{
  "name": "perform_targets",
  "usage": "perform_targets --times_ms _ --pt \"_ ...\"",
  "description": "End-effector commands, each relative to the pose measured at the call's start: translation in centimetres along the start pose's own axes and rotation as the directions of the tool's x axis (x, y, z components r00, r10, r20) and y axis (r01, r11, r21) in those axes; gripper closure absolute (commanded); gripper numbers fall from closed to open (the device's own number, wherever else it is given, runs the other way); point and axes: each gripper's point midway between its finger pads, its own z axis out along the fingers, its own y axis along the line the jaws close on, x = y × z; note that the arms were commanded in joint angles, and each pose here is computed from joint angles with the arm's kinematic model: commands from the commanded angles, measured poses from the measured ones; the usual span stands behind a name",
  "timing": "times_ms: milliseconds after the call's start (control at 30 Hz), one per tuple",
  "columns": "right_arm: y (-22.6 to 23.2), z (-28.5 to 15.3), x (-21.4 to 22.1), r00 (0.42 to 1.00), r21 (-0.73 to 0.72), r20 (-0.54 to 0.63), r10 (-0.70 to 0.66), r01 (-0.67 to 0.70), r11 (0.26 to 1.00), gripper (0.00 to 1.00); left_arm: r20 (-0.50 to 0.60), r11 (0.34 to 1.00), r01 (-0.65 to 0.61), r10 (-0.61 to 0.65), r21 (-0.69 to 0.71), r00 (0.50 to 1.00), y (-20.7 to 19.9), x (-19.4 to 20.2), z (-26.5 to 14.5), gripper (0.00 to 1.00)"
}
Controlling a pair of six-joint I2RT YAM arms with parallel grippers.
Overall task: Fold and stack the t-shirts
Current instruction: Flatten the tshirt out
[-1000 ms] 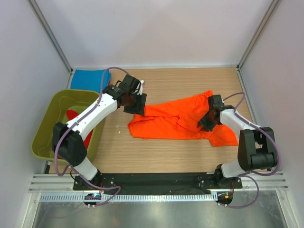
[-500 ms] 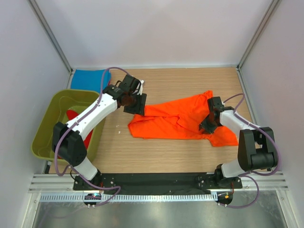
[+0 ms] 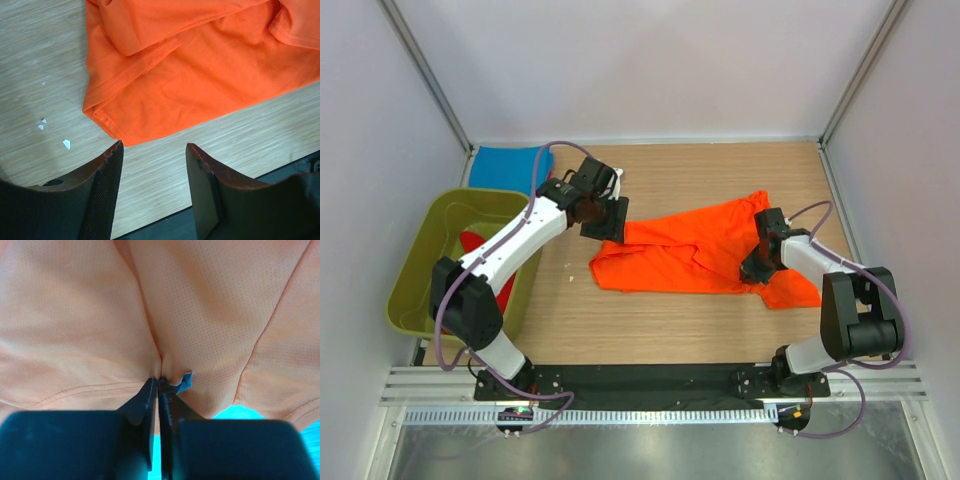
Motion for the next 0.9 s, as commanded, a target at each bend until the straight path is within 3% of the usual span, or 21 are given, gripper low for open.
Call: perform_targets --times_ms 0,67,600,733,867 --pt "1.3 -0.9 -1.4 0.998 -0.042 0.061 0.01 -0.007 0.999 0.93 0.035 0.999 -0.029 0.028 0.027 0.999 -0.7 -1.1 -0.5 0.46" --pt "1.7 -1.4 -1.8 0.997 -0.053 0.072 0.013 -0.009 0.999 0.99 0.035 0.999 -0.028 0.027 0.027 0.999 -0.7 -1.1 -0.5 0.45" --pt "6.4 -6.7 -7.0 0.977 -0.153 0.212 0.0 0.033 0.988 0.99 0.014 0.998 -0.052 0.052 -0.02 0.999 0.2 -0.4 0.4 0.43" --pt "6.5 -6.5 -6.7 0.983 -0.134 0.184 -0.023 0.048 0.99 0.97 -0.015 0.998 -0.058 0.058 -0.033 0.998 0.1 0.1 1.3 0.44" --pt "6.3 -5.2 -5.7 0.99 -0.139 0.138 -0.044 0.063 0.988 0.89 -0.031 0.998 -0.056 0.055 -0.033 0.998 -0.2 0.3 1.7 0.44"
